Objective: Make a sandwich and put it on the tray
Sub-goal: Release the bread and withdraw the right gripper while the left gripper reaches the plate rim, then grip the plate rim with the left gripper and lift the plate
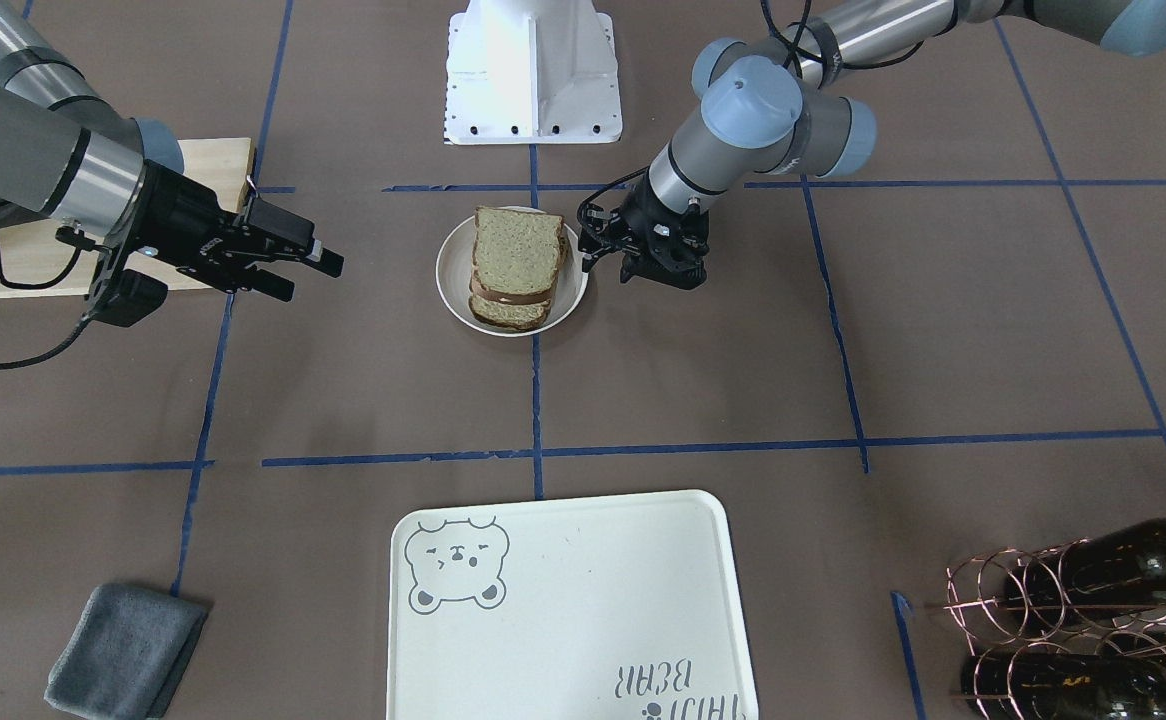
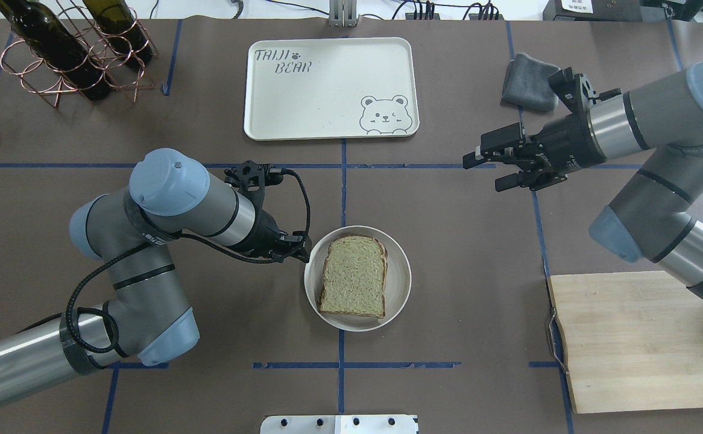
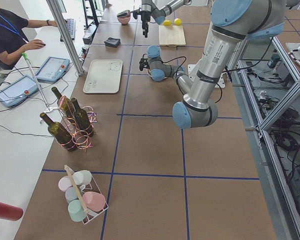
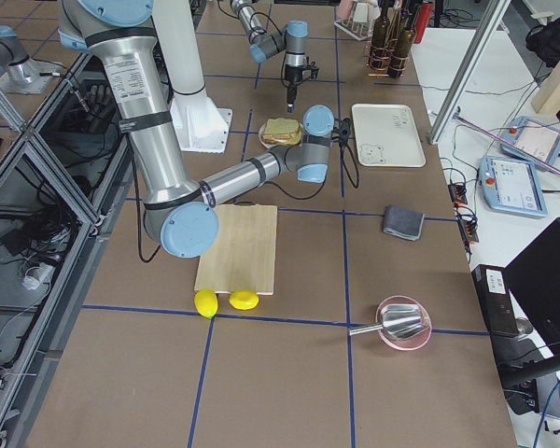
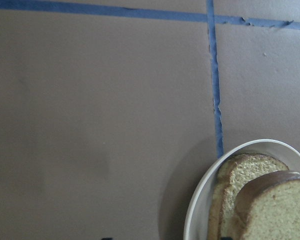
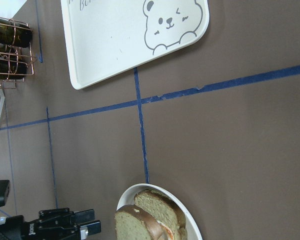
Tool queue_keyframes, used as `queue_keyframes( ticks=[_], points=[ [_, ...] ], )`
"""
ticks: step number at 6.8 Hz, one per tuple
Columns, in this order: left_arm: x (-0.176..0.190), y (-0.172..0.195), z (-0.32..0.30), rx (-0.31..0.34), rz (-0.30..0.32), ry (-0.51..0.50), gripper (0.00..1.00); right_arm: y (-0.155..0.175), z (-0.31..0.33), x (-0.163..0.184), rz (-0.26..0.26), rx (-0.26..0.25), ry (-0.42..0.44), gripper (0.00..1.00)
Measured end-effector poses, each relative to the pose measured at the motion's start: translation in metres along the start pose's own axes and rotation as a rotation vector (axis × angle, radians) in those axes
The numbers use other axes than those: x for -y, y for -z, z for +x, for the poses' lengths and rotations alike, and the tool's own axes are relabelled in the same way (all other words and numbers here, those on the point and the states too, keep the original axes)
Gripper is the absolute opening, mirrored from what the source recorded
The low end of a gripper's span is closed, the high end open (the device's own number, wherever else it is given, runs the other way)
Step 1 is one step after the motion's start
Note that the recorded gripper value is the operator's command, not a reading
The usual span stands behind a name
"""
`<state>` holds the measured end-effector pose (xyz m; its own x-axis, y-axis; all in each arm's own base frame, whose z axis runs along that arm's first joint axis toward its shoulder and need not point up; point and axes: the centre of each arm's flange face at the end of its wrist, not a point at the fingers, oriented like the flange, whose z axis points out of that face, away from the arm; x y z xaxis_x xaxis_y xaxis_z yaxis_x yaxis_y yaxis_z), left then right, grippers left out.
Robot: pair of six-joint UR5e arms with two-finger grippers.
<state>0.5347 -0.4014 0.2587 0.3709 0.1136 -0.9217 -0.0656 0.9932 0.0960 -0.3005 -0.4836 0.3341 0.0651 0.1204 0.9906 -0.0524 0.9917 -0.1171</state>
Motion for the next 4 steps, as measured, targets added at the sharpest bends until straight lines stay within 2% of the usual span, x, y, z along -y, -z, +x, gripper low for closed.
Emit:
queue_keyframes(
  ticks=[2, 4],
  points=[
    [-0.004, -0.021, 0.000, -0.006, -0.002, -0.007, 0.46, 0.019, 0.002, 0.010, 0.003, -0.007, -0.016, 1.00],
    [-0.012, -0.038, 0.004, -0.008, 0.008, -0.017, 0.30, 0.025, 0.001, 0.013, 0.003, -0.006, -0.019, 1.00]
  ],
)
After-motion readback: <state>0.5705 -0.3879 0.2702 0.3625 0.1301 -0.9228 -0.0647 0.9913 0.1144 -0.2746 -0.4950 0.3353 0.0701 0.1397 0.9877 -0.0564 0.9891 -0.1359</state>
